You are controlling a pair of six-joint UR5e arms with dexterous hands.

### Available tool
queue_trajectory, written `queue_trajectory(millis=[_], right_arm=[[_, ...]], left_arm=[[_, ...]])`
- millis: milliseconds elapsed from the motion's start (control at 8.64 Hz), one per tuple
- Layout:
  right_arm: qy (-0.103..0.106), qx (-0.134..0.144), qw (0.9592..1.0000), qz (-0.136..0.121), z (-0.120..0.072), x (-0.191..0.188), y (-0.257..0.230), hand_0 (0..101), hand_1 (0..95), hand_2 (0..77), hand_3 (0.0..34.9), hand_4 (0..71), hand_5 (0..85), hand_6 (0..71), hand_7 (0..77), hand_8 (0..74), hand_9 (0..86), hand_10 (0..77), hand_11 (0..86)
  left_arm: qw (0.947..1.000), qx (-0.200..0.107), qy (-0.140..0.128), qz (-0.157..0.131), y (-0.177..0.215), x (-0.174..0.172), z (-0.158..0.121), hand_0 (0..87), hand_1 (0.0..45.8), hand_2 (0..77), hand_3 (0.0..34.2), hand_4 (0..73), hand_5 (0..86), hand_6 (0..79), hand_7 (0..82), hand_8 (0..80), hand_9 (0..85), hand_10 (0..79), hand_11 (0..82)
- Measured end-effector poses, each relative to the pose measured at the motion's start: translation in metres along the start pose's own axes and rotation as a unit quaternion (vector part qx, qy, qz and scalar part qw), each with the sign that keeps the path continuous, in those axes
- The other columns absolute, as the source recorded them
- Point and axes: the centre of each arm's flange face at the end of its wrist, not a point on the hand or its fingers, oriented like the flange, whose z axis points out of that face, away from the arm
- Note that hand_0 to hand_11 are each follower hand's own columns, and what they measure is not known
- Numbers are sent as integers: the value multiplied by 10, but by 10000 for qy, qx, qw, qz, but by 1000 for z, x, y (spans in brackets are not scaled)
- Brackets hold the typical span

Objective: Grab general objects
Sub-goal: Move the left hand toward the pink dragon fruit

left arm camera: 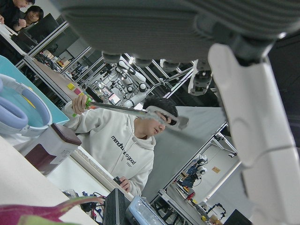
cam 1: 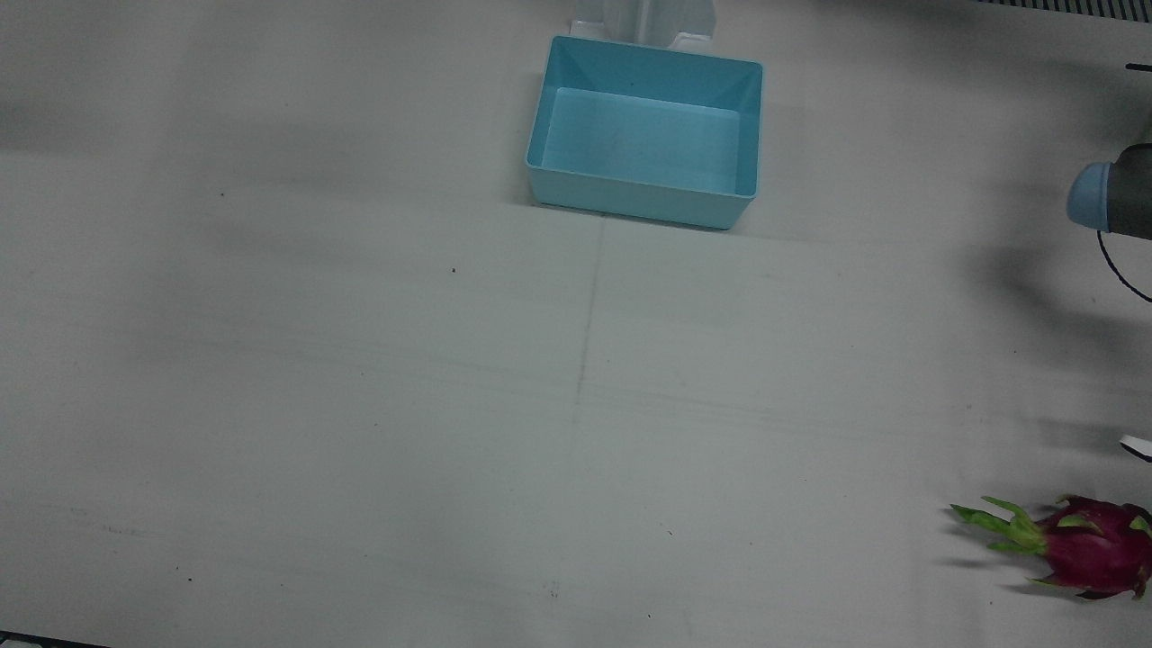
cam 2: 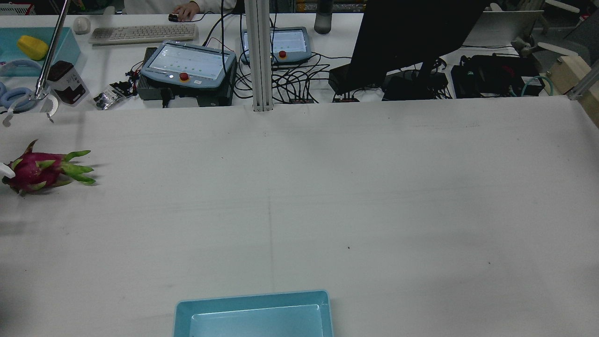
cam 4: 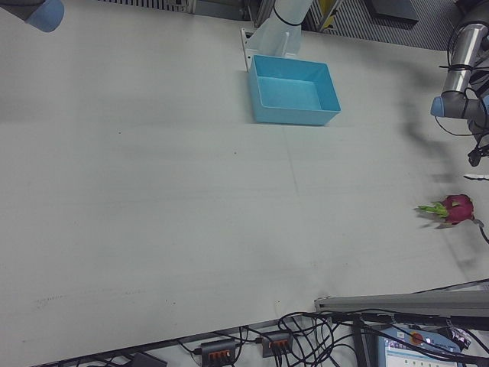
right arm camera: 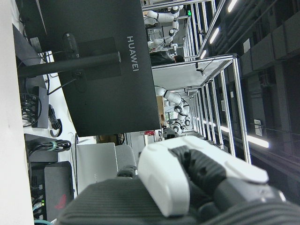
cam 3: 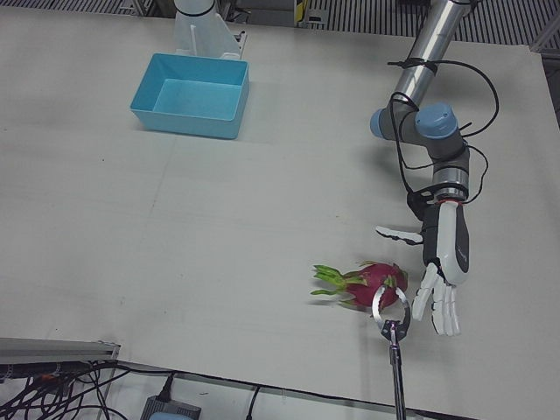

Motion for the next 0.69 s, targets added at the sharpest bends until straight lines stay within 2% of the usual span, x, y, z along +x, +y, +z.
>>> queue_trajectory(millis=[116, 231, 347, 463, 579, 694], right_arm=[[-2, 1, 10000, 0, 0, 0, 0, 0, 949, 774, 0, 0, 0, 0, 0, 0, 5, 0, 5], [-2, 2, 10000, 0, 0, 0, 0, 0, 949, 774, 0, 0, 0, 0, 0, 0, 5, 0, 5], [-2, -1, 10000, 0, 0, 0, 0, 0, 949, 774, 0, 0, 0, 0, 0, 0, 5, 0, 5], [-1, -3, 10000, 0, 0, 0, 0, 0, 949, 774, 0, 0, 0, 0, 0, 0, 5, 0, 5], [-1, -5, 10000, 0, 0, 0, 0, 0, 949, 774, 0, 0, 0, 0, 0, 0, 5, 0, 5], [-1, -5, 10000, 0, 0, 0, 1, 0, 949, 774, 0, 0, 0, 0, 0, 0, 5, 0, 5]], left_arm=[[9998, 71, -99, 125, 8, 14, -3, 467, 0, 5, 103, 76, 22, 0, 5, 11, 5, 5, 0], [9982, 192, -257, 511, 22, 36, -7, 479, 0, 5, 108, 71, 22, 5, 5, 11, 5, 5, 0], [9941, 301, -443, 940, 36, 55, -12, 479, 0, 0, 125, 55, 22, 5, 5, 11, 5, 5, 0], [9871, 389, -639, 1414, 46, 67, -16, 484, 0, 5, 146, 44, 22, 5, 5, 11, 5, 5, 0], [9779, 427, -765, 1899, 61, 76, -9, 484, 0, 5, 146, 44, 22, 5, 5, 11, 5, 5, 0], [9662, 493, -829, 2391, 79, 84, 6, 486, 0, 5, 196, 38, 22, 5, 5, 11, 5, 5, 0]])
